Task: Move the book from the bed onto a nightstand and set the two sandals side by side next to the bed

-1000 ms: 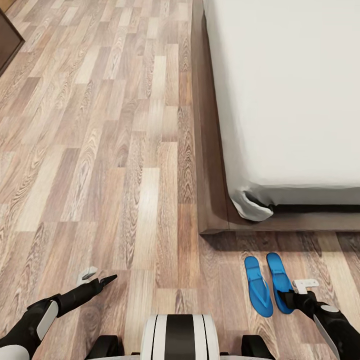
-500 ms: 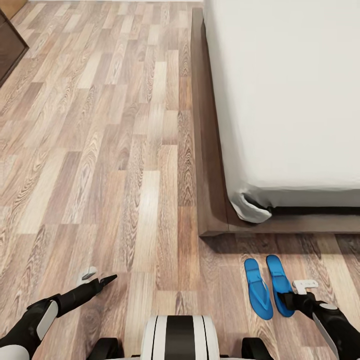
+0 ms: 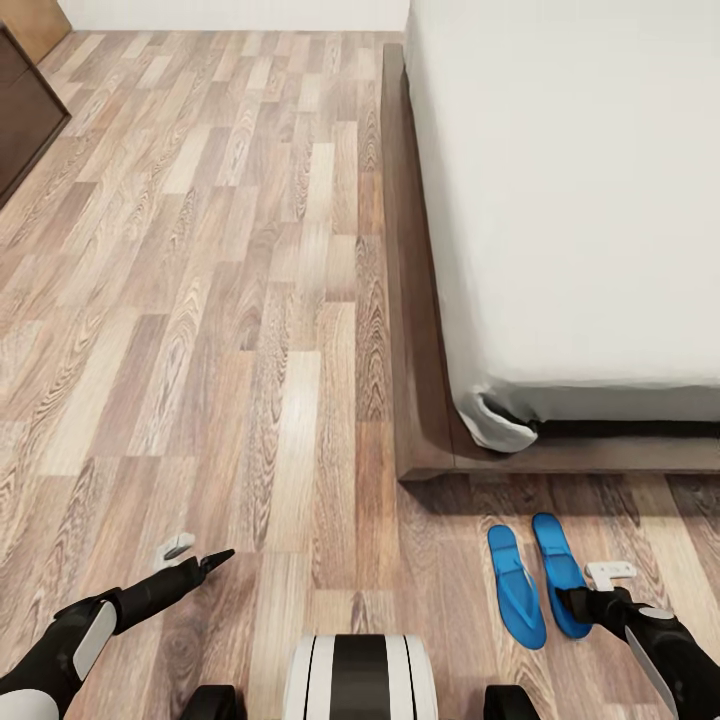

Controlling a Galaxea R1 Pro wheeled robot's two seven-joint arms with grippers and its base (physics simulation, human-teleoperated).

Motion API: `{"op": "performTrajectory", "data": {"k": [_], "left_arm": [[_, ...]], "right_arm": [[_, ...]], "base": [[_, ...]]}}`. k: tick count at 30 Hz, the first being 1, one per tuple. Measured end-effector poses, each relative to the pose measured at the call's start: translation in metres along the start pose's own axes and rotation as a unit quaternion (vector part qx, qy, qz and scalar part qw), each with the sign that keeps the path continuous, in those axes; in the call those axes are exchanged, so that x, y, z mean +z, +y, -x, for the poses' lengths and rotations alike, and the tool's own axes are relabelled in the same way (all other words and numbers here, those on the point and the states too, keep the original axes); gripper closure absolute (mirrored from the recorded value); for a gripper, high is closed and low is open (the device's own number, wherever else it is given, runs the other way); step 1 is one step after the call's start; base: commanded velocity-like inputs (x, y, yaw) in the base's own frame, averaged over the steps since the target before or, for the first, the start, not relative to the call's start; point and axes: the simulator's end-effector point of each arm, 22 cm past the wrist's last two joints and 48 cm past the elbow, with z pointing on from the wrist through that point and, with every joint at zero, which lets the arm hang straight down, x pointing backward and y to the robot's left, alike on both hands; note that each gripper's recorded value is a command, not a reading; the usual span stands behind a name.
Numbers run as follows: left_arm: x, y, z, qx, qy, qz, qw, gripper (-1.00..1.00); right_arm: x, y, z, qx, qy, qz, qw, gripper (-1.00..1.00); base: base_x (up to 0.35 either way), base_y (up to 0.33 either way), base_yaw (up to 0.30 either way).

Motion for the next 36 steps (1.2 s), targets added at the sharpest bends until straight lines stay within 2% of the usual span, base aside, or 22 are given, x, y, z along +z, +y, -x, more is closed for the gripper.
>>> {"op": "performTrajectory", "data": {"k": [8,12,15,22,36], "left_arm": [[0.000,0.000,0.000,0.000,0.000,0.000,1.0000,-1.00],[0.000,0.000,0.000,0.000,0.000,0.000,1.0000,-1.00],[0.000,0.000,0.000,0.000,0.000,0.000,1.0000,-1.00],[0.000,0.000,0.000,0.000,0.000,0.000,1.0000,-1.00],[0.011,0.021,-0.022,-0.014,0.021,0.013,0.9996,-1.00]], "right_arm": [[0.000,0.000,0.002,-0.003,-0.005,0.000,1.0000,1.00],[-0.001,0.001,0.025,-0.016,-0.058,0.001,0.9982,1.00],[-0.002,0.001,0.032,-0.021,-0.075,0.000,0.9970,1.00],[-0.002,0.001,0.033,-0.020,-0.078,0.000,0.9968,1.00],[0.015,0.004,0.005,-0.022,-0.045,0.002,0.9987,1.00]], "base": [[0.000,0.000,0.000],[0.000,0.000,0.000],[0.000,0.000,0.000],[0.000,0.000,0.000],[0.000,0.000,0.000]]}}
